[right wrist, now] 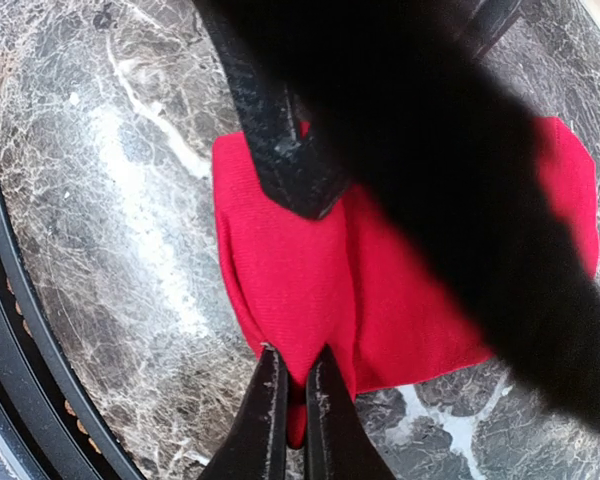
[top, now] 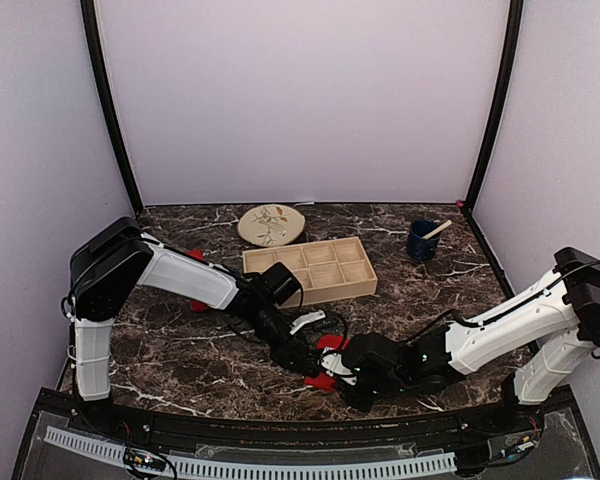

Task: Roll the socks
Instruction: Roll the sock at the center of the board.

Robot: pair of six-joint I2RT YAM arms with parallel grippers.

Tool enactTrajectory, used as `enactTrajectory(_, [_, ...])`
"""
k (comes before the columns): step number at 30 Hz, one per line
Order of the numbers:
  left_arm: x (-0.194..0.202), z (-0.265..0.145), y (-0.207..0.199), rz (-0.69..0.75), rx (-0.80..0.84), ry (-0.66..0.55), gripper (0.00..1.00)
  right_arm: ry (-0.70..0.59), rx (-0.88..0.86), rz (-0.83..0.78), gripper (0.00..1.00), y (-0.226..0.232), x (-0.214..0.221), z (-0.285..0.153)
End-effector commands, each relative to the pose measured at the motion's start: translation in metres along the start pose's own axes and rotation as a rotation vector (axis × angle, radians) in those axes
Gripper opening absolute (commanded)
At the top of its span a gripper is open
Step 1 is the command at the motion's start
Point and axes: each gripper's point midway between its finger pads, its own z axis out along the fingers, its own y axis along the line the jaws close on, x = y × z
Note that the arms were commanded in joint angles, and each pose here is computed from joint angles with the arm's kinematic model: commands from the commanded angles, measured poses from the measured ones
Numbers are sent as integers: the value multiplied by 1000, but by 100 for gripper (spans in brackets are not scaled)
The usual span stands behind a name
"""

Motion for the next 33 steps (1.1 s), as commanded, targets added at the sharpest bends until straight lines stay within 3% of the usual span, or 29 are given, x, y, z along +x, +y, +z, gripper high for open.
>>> enactTrajectory(1, [-3, -13, 7, -10, -67, -29, 27, 45, -21, 6, 2, 5, 9, 4])
enactTrajectory(11, [-8, -29, 11, -17, -117, -76, 29, 33, -89, 94, 2, 1, 2, 0])
enactTrajectory(33, [-17, -54, 21, 29, -260, -175, 35, 48, -415, 391, 2, -12, 4, -5])
